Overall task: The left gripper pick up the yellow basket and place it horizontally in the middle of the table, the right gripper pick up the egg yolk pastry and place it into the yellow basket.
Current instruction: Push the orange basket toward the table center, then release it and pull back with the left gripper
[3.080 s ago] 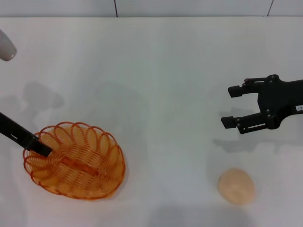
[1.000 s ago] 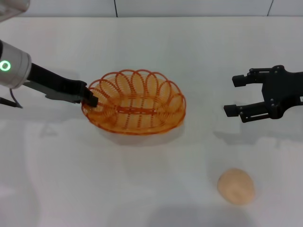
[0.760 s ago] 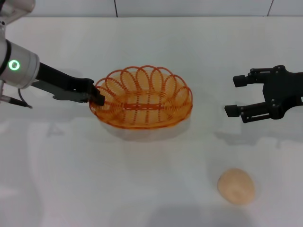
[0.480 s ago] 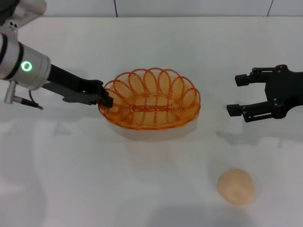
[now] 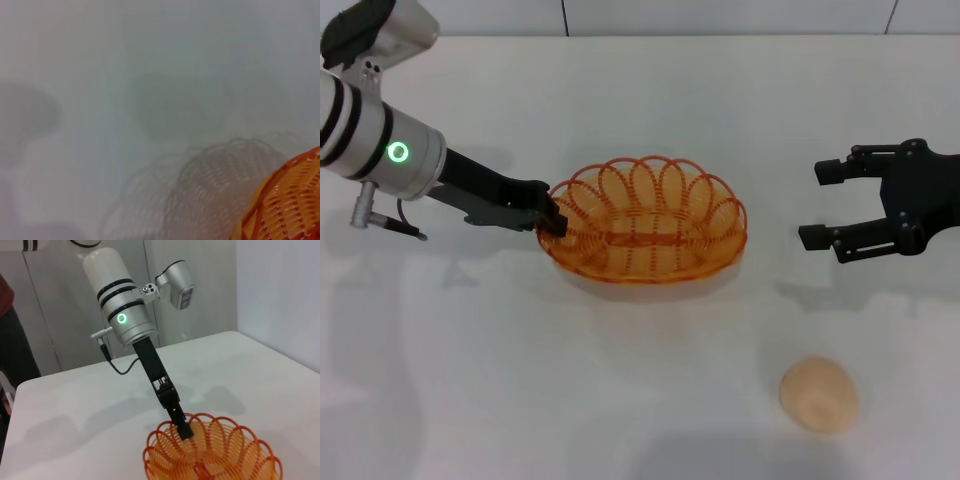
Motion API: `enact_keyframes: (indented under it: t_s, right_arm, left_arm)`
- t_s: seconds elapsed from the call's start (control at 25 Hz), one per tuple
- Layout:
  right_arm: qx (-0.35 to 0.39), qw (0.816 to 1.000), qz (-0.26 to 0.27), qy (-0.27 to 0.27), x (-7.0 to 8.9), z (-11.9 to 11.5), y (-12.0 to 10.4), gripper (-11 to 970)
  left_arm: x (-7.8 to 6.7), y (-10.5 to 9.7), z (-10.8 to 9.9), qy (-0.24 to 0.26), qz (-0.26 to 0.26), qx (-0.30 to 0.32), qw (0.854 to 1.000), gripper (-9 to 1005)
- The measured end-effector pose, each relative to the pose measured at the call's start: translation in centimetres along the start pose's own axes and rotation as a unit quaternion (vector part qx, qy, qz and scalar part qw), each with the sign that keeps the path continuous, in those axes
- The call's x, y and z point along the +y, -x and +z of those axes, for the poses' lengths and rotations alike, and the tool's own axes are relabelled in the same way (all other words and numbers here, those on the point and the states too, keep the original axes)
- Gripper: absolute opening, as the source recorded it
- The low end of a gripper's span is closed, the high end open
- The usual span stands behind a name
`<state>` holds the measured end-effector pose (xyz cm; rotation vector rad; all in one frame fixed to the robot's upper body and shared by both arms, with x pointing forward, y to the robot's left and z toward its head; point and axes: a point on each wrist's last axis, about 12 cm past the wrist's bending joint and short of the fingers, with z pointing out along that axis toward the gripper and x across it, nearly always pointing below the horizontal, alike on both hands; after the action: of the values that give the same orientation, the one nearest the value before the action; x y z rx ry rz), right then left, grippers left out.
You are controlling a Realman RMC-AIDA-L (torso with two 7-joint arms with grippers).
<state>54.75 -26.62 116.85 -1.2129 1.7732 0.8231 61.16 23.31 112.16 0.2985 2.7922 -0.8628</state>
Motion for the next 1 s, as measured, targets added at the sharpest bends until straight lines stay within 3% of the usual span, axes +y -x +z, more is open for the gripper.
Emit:
enact_keyframes:
  t_s: [0.48,1.0]
  right_arm:
    - [-0.001,1.000,-0.005,0.008,0.1,0.0,0.2,839]
    - [-0.001,1.000,-0.005,0.016,0.4,-0.1,0.1,839]
  left_arm:
    - [-0.8,0.3,0.9,-0.007,-0.003,0.004,1.000,110]
    - [-0.6,0.1,1.5,-0.006,-0.010,0.007,1.000,139]
